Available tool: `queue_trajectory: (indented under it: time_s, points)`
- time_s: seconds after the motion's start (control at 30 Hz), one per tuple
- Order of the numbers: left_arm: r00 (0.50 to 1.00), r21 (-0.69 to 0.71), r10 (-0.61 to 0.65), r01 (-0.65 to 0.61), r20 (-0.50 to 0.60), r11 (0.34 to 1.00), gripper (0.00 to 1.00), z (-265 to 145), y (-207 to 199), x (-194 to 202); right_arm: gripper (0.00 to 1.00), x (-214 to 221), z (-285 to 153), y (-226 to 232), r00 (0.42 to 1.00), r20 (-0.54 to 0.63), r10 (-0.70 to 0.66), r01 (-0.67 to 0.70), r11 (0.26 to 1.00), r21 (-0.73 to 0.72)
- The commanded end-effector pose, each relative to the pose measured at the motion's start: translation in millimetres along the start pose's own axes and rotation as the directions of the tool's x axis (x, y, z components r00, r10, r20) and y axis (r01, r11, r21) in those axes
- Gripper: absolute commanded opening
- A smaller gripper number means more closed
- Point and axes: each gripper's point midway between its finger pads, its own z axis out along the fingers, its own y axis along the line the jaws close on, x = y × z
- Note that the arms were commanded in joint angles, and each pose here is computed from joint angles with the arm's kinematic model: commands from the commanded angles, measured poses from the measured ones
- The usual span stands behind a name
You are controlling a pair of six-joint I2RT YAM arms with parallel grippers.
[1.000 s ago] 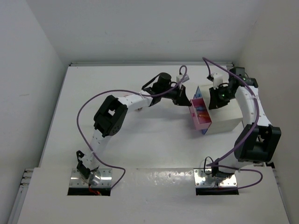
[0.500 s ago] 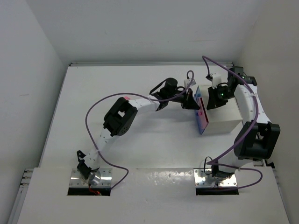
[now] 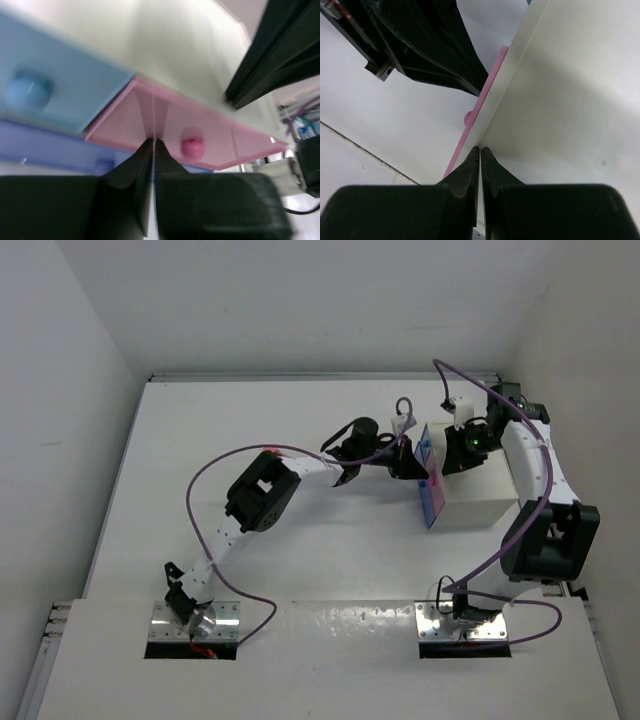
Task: Sort the stationery into containers
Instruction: Close the drawer in the storage box.
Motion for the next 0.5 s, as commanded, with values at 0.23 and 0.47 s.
queue_trajectory:
  time_s: [0.23, 0.47]
  points:
    - [0.99, -0.099, 0.02, -0.006, 0.138, 0.995, 0.28, -33.3, 3.2, -45.6, 0.06, 5.5, 8.4, 11.5, 0.995, -0.046, 0.092, -0.095, 0.994, -0.055]
    - [0.994, -0.105, -0.008, 0.02, 0.112, 0.994, 0.35, -26.0, 20.1, -29.0, 0.08, 5.4, 6.9, 10.4, 0.993, -0.053, 0.101, -0.104, 0.993, -0.049]
